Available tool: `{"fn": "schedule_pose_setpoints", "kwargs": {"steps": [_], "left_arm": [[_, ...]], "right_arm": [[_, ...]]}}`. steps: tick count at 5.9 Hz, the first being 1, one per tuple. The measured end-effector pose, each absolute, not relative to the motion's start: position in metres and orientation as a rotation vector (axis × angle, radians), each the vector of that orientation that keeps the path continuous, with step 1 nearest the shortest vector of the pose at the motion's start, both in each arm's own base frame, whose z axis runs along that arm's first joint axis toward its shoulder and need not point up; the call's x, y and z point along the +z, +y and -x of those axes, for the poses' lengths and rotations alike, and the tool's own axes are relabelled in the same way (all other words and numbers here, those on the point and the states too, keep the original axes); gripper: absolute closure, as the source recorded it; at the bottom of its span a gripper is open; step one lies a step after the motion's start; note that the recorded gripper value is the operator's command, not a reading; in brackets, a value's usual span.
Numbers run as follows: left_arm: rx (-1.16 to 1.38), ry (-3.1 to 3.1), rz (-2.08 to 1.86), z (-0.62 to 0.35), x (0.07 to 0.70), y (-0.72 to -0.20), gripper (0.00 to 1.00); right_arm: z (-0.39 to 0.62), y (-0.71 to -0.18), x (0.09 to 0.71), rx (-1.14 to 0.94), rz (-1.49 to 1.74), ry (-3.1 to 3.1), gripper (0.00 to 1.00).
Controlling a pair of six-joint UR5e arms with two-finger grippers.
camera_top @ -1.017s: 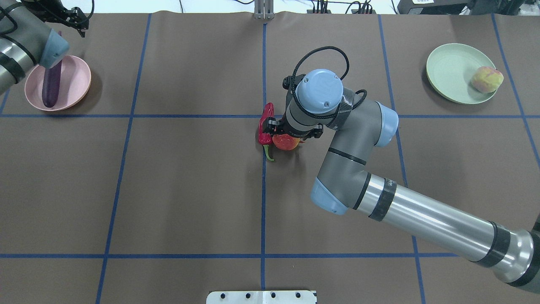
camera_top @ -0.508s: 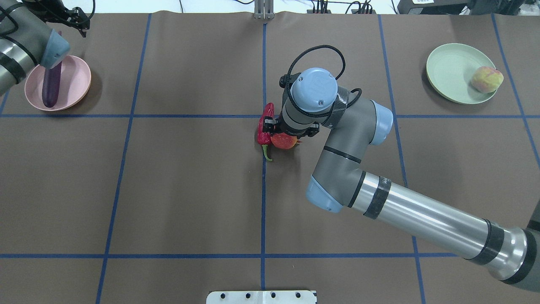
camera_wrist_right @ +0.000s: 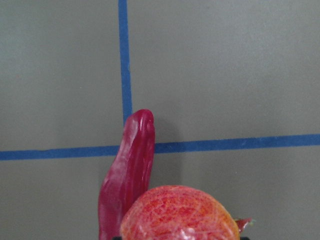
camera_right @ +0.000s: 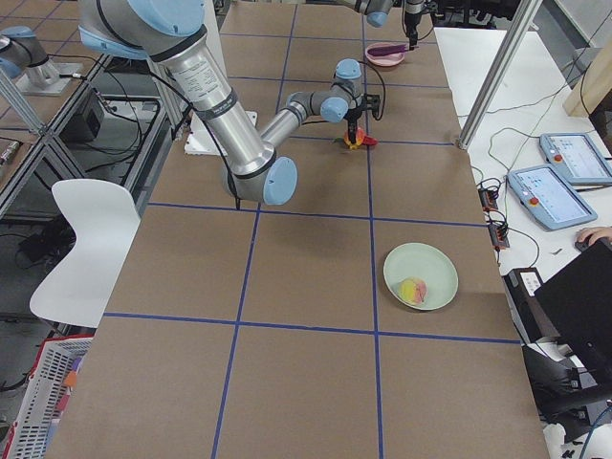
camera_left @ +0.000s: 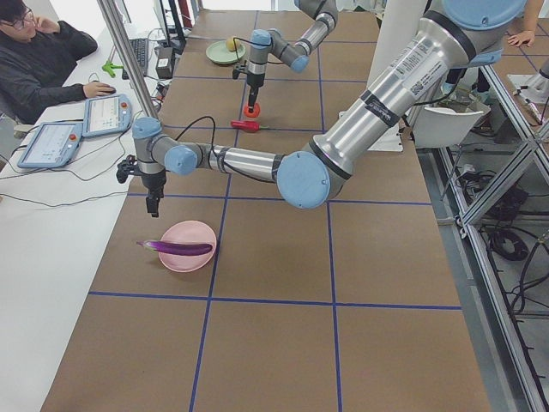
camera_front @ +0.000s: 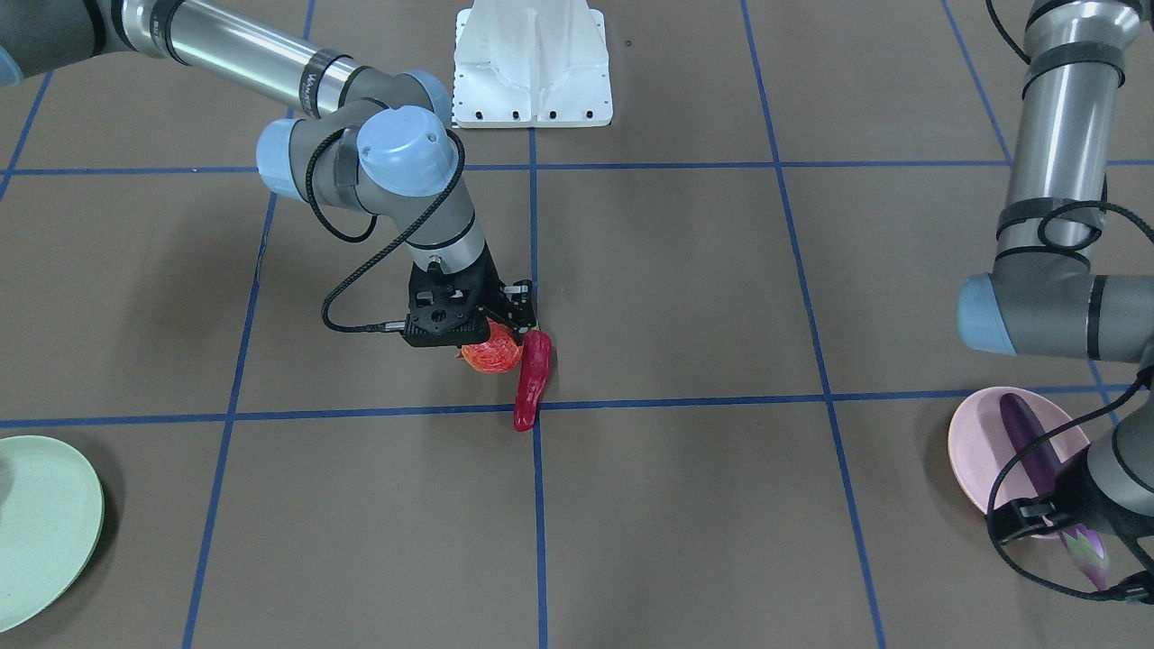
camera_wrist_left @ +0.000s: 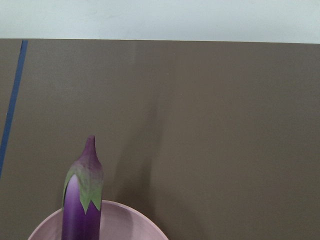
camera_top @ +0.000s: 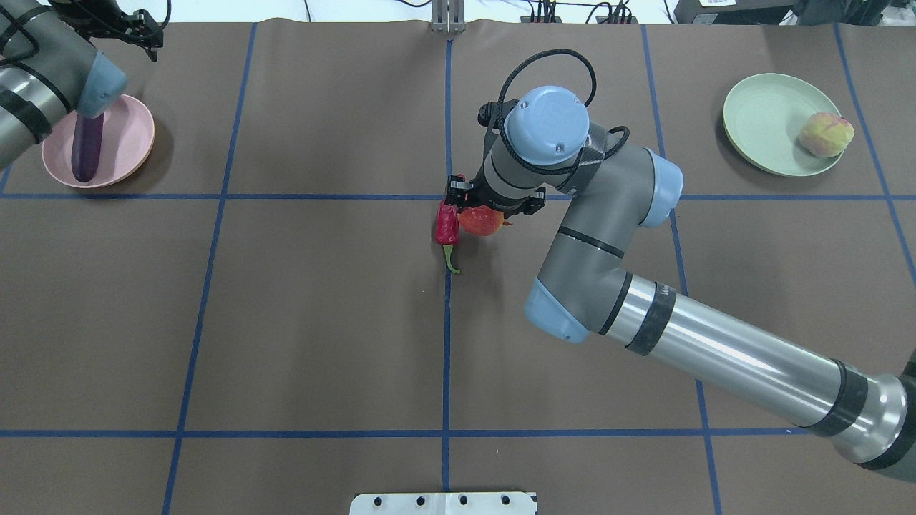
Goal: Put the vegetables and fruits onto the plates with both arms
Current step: 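Lift the pomegranate toward the green plate while the left gripper approaches the chili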
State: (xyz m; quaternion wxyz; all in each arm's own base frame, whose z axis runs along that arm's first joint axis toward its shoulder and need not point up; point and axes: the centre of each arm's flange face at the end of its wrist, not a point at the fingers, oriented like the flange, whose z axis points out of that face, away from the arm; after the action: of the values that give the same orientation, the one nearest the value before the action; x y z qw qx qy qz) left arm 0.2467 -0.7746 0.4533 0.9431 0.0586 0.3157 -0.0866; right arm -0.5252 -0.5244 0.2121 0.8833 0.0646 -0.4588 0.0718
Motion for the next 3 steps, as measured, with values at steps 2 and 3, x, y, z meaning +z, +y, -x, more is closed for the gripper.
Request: {"fn": "schedule_pose_setpoints", "kwargs": {"steps": [2,3], "left_arm": [[-0.196,0.81,-0.053,-0.32,0.372,-0.741,0.0],[-0.197,0.908,-0.002,-0.351,0.325,-0.715,0.0]], "right_arm": [[0.459,-0.552,0.205,0.179,-0.124,-0.948,1.0],[0.425,-0.564,0.22,0.166,-0.135,-0.922,1.0]]}}
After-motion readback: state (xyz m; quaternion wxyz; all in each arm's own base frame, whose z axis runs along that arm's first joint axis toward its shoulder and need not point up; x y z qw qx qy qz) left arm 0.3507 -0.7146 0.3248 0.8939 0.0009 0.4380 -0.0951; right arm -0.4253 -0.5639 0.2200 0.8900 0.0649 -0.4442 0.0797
